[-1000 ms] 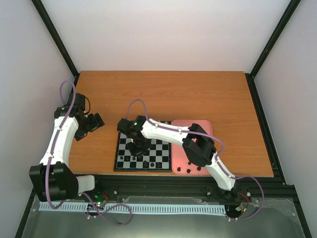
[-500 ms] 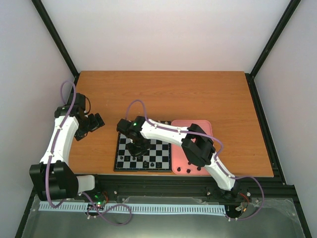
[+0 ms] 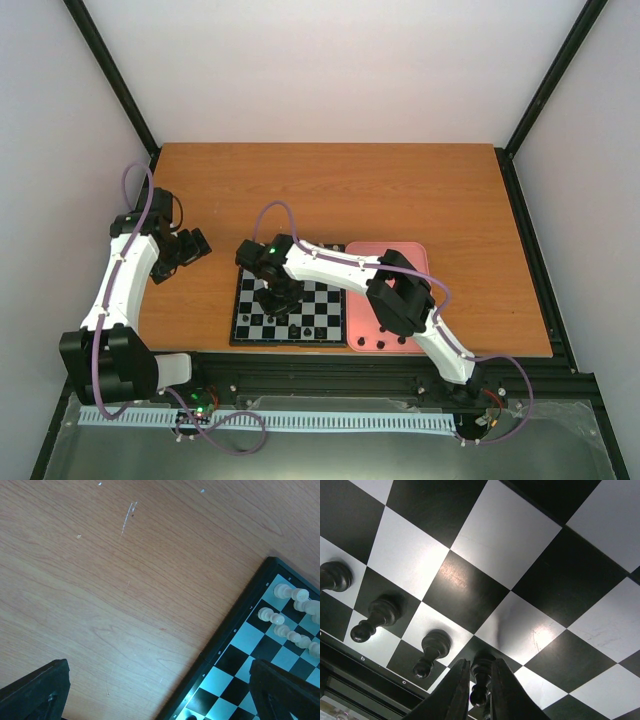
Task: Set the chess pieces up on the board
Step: Place the chess piece on the chessboard, then pick up the chess piece from the storage box.
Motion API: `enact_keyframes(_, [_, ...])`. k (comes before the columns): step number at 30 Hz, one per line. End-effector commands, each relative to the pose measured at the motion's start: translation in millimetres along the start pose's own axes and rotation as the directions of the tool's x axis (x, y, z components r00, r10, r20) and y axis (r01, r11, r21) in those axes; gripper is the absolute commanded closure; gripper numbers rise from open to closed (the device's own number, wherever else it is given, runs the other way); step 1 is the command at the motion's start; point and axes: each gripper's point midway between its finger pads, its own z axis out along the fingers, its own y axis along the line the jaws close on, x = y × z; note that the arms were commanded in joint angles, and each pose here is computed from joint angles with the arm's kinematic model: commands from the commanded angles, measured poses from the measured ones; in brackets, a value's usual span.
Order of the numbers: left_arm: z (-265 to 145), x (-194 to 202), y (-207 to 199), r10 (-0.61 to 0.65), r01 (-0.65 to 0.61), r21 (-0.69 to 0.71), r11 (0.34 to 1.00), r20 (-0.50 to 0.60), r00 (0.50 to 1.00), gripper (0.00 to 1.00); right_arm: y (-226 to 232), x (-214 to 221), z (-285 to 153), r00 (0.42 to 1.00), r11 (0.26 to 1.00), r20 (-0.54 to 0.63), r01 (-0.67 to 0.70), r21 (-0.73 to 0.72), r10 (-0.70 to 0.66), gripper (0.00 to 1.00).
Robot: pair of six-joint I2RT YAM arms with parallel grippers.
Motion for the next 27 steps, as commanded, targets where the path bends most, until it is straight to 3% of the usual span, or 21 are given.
enact_keyframes(1, [-1.6, -3.4, -3.6, 0.021, -0.021, 0.011, 1.000, 0.015, 1.000, 0.00, 3.9, 7.1, -1.1, 1.000, 1.000, -0.013, 0.012, -0.002, -0.012, 0.86])
enact_keyframes(5, [-2.2, -3.9, -3.6, 0.020, -0.020, 0.011, 1.000, 0.017, 1.000, 0.00, 3.3, 6.8, -4.0, 1.000, 1.000, -0.005, 0.011, -0.002, -0.011, 0.85])
enact_keyframes(11, [-3.5, -3.3, -2.6, 0.019, -0.020, 0.008, 1.000, 0.019, 1.000, 0.00, 1.4, 0.9, -15.4, 0.999, 1.000, 0.043, 0.004, 0.017, -0.005, 0.69])
enact_keyframes(18, [-4.9, -3.8, -2.7, 0.022, -0.023, 0.008, 1.000, 0.024, 0.999, 0.00, -2.6, -8.5, -36.9, 0.994, 0.999, 0.107, -0.007, 0.048, 0.002, 0.63])
enact_keyframes(23, [-5.7, -4.2, -2.8, 0.021, -0.021, 0.009, 1.000, 0.024, 0.999, 0.00, -31.6, -10.6, -70.0, 0.981, 0.993, 0.179, -0.086, 0.081, 0.070, 0.60])
enact_keyframes(27, [-5.3, -3.2, -3.6, 0.022, -0.022, 0.014, 1.000, 0.021, 1.000, 0.00, -74.7, 11.5, -80.5, 0.972, 0.979, 0.180, -0.172, 0.111, 0.150, 0.60])
